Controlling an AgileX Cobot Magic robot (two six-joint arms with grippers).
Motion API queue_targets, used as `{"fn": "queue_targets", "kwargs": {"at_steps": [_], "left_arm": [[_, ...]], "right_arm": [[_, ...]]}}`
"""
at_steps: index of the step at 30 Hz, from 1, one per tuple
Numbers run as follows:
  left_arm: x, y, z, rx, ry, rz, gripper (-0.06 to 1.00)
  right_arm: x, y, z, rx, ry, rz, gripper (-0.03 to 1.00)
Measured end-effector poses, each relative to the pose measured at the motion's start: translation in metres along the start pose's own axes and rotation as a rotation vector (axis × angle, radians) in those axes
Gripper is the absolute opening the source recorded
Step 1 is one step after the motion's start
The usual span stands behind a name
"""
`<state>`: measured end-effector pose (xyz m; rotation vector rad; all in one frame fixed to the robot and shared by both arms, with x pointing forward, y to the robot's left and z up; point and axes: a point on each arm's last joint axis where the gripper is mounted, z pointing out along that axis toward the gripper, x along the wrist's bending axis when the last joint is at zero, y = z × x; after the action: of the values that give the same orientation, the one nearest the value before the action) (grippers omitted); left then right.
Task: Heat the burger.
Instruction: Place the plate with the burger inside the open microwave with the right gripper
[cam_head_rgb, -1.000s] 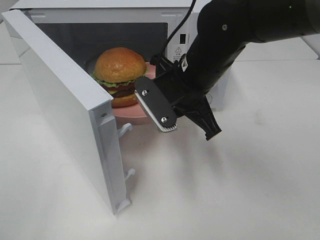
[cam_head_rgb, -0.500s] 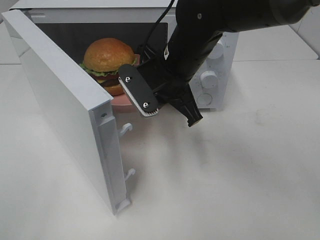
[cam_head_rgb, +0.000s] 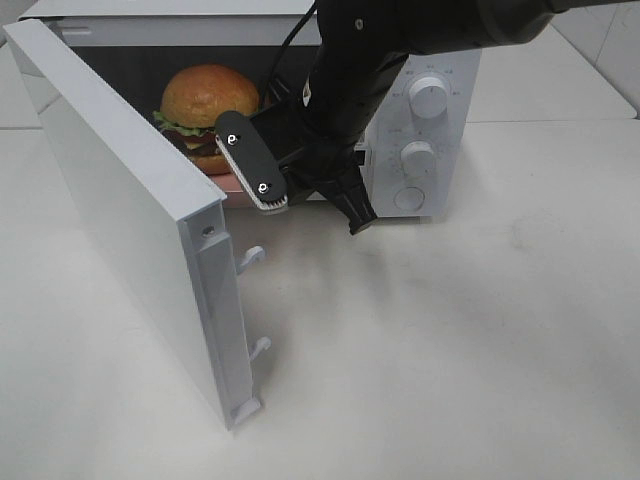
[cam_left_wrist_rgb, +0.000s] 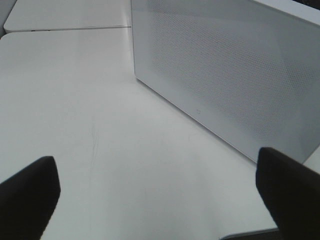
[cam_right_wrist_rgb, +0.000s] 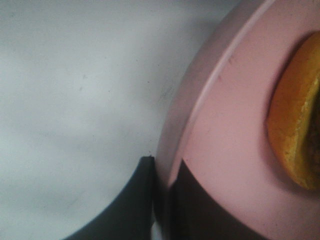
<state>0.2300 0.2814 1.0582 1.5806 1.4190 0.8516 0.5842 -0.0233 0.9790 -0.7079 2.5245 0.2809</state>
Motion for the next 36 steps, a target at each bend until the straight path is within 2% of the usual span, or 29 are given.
{"fn": "queue_targets", "kwargs": {"at_steps": [12, 22, 36], "left_arm": [[0.0, 0.0, 0.0, 0.0, 0.0, 0.0, 0.99], [0.0, 0.0, 0.0, 0.0, 0.0, 0.0, 0.99], [0.0, 0.0, 0.0, 0.0, 0.002, 0.001, 0.99]], "right_arm": [[-0.016, 0.002, 0.015, 0.021, -0.014, 0.006, 0.06], [-0.032, 0.003, 0.029, 0.037, -0.013, 0.067, 0.06], [-0.052, 0.008, 0.051, 0.028, -0.059, 0.127, 0.06]]}}
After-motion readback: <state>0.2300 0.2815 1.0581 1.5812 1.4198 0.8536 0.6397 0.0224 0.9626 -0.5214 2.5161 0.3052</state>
